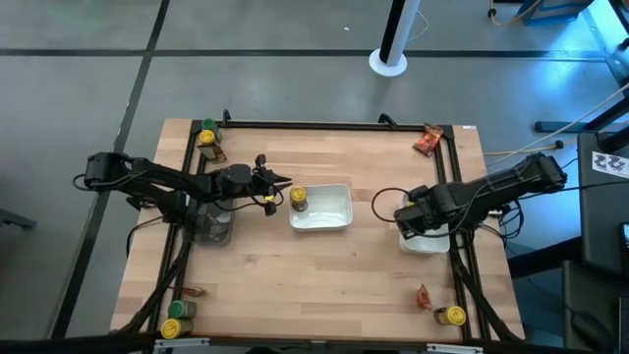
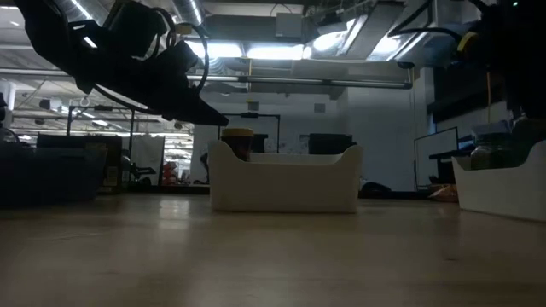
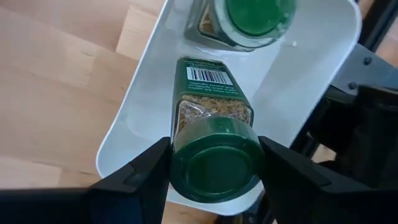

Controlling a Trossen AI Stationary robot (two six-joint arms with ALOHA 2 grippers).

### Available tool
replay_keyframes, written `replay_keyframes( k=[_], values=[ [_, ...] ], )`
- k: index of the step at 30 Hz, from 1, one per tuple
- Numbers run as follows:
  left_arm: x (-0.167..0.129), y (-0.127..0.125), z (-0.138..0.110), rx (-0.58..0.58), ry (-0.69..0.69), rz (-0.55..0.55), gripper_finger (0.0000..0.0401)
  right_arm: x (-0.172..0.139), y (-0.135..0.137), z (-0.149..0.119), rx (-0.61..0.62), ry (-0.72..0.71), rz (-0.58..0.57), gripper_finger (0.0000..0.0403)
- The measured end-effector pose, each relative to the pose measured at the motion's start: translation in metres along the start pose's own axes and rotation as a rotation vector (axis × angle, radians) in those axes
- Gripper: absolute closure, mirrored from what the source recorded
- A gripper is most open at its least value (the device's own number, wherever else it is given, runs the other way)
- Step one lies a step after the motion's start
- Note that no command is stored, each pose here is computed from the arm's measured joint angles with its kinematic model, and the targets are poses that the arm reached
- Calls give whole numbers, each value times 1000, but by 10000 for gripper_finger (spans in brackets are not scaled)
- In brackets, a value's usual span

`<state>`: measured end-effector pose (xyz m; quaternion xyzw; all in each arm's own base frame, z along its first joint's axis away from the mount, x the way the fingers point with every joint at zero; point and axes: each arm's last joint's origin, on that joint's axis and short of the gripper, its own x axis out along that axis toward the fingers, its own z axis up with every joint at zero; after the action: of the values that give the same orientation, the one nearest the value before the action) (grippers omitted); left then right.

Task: Sort spices by type
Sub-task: Put the bottom right green seasoning bottle into the right white bin

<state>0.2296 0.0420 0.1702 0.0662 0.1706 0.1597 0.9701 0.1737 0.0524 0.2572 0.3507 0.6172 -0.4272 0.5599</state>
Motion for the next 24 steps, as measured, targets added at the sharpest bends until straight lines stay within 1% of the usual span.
replay_keyframes(
  k=[7,10,14,20,24],
  values=[
    [0,0,0,0,0,0,356,8,2,0,-1,-3,8,189],
    [0,0,0,0,0,0,356,11,3,1,10,-26,14,189],
    [0,0,0,0,1,0,356,20,7,1,23,-33,50,189],
    [0,0,0,0,2,0,356,28,6,1,25,-30,39,189],
    [0,0,0,0,2,0,356,28,5,1,25,-32,37,173]
  ],
)
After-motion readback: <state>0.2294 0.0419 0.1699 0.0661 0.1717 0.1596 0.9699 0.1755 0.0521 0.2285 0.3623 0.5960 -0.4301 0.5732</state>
